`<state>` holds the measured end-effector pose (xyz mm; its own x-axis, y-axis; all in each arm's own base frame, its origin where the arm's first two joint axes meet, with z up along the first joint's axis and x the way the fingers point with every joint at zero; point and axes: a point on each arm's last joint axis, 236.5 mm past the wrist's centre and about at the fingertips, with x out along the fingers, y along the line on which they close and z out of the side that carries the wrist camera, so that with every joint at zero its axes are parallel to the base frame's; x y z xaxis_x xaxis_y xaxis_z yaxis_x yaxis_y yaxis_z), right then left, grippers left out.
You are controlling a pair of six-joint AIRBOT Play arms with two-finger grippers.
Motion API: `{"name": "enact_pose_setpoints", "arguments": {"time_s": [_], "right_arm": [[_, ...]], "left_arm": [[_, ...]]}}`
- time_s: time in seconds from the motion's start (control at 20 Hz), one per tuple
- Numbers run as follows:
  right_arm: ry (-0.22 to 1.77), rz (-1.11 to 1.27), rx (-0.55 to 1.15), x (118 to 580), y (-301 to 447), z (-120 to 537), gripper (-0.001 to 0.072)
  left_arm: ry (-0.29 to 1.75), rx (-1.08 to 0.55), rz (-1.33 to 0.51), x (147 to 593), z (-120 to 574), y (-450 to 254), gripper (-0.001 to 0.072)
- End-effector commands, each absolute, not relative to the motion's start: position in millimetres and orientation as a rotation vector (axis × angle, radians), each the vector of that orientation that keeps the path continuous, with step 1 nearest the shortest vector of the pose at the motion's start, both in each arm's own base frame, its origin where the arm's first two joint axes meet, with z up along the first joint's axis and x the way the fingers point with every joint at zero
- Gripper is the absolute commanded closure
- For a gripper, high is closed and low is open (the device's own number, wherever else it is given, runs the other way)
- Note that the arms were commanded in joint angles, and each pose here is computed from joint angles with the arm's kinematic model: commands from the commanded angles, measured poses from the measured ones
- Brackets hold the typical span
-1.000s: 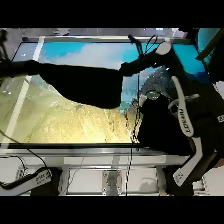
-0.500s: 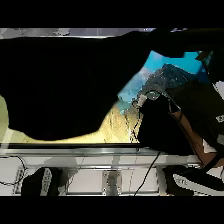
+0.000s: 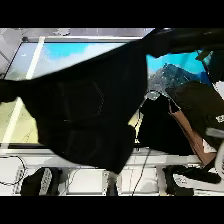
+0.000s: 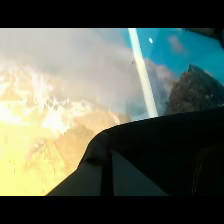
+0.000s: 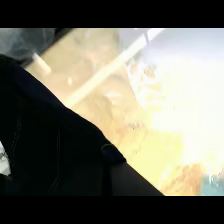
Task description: Fold the clothes and pants, and hang the long-sleeved shirts on hangers.
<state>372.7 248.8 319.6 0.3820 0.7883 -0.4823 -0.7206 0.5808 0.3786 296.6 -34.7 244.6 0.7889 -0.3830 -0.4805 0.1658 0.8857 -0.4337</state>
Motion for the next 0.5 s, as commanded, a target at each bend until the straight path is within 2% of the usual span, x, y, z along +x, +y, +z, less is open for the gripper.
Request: {"name": "enact_pose_setpoints", "arguments": {"time_s": [0.0, 0.1, 0.3, 0.45], "right_arm": [[0.864, 0.943, 0.113, 431.7, 257.2, 217.7, 0.071], [0.908, 0.895, 0.148, 474.1, 261.6, 163.0, 0.071], [0.841, 0.744, 0.213, 558.9, 260.1, 81.4, 0.071], [0.876, 0.723, 0.216, 570.5, 259.6, 42.2, 0.0711]], "left_arm": [[0.698, -0.408, -0.263, 347.1, 139.4, -8.2, 0.0678], [0.7, -0.378, -0.214, 389.0, 96.8, 4.8, 0.0678], [0.686, -0.315, -0.078, 475.4, 17.5, 18.3, 0.0678], [0.716, -0.295, -0.095, 514.3, -11.6, 5.6, 0.0679]]}}
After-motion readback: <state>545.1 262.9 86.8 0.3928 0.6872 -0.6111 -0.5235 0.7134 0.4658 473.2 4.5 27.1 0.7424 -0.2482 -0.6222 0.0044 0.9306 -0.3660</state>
